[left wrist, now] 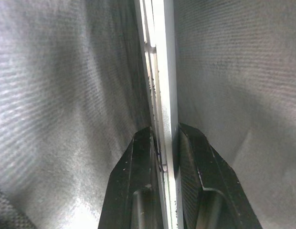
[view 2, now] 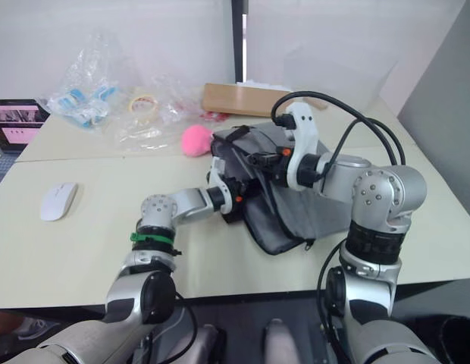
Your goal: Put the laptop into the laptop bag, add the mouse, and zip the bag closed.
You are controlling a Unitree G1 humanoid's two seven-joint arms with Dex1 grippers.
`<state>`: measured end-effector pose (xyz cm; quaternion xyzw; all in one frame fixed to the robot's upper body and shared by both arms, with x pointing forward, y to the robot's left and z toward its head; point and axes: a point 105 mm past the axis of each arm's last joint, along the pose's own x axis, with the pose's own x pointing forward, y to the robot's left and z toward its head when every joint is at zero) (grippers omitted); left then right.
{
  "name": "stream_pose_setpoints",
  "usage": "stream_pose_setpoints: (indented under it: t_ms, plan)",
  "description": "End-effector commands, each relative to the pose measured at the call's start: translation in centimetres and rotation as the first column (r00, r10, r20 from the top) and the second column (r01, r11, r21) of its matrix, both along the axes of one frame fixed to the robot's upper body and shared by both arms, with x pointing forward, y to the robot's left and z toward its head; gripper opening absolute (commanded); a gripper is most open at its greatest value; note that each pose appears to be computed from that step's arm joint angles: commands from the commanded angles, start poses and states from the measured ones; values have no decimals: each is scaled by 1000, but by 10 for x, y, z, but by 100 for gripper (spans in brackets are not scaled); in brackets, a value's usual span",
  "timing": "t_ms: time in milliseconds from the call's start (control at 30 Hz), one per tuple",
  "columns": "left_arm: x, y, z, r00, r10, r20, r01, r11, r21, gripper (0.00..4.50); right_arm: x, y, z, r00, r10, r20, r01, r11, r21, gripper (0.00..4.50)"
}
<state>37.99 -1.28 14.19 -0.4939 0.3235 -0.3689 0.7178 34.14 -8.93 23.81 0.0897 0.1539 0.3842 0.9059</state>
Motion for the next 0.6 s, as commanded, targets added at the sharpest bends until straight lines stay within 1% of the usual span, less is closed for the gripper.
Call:
stream_pose_setpoints:
  t_ms: [33, 67, 133, 200, 300, 433, 467, 600]
  plan:
    - [-5, -11, 37, 992, -43, 122, 54, 994, -92, 20, -6, 10, 17, 995, 52, 89, -55, 998, 29, 0]
    - [-6, -10, 36, 991, -42, 125, 53, 995, -89, 20, -4, 9, 17, 995, 40, 91, -43, 999, 28, 0]
    - [-7, -6, 34, 989, -44, 142, 54, 996, -66, 123, 0, 7, 16, 996, 19, 91, -21, 999, 24, 0]
    - [-9, -1, 33, 985, -48, 165, 55, 998, -40, 188, 4, 4, 14, 996, 0, 93, -1, 1000, 16, 0]
    - [-11, 8, 33, 983, -43, 178, 50, 998, -32, 287, 6, 3, 12, 995, -8, 96, 7, 1000, 10, 0]
    - [-12, 30, 38, 976, -40, 214, 43, 999, -7, 419, 8, 3, 9, 995, -11, 98, 10, 1000, 7, 0]
    - [-14, 43, 43, 970, -44, 238, 45, 999, 3, 447, 8, 4, 8, 995, -11, 98, 10, 1000, 6, 0]
    - [-19, 84, 58, 951, -60, 304, 47, 998, 50, 447, 7, 3, 4, 995, -6, 99, 6, 1000, -5, 0]
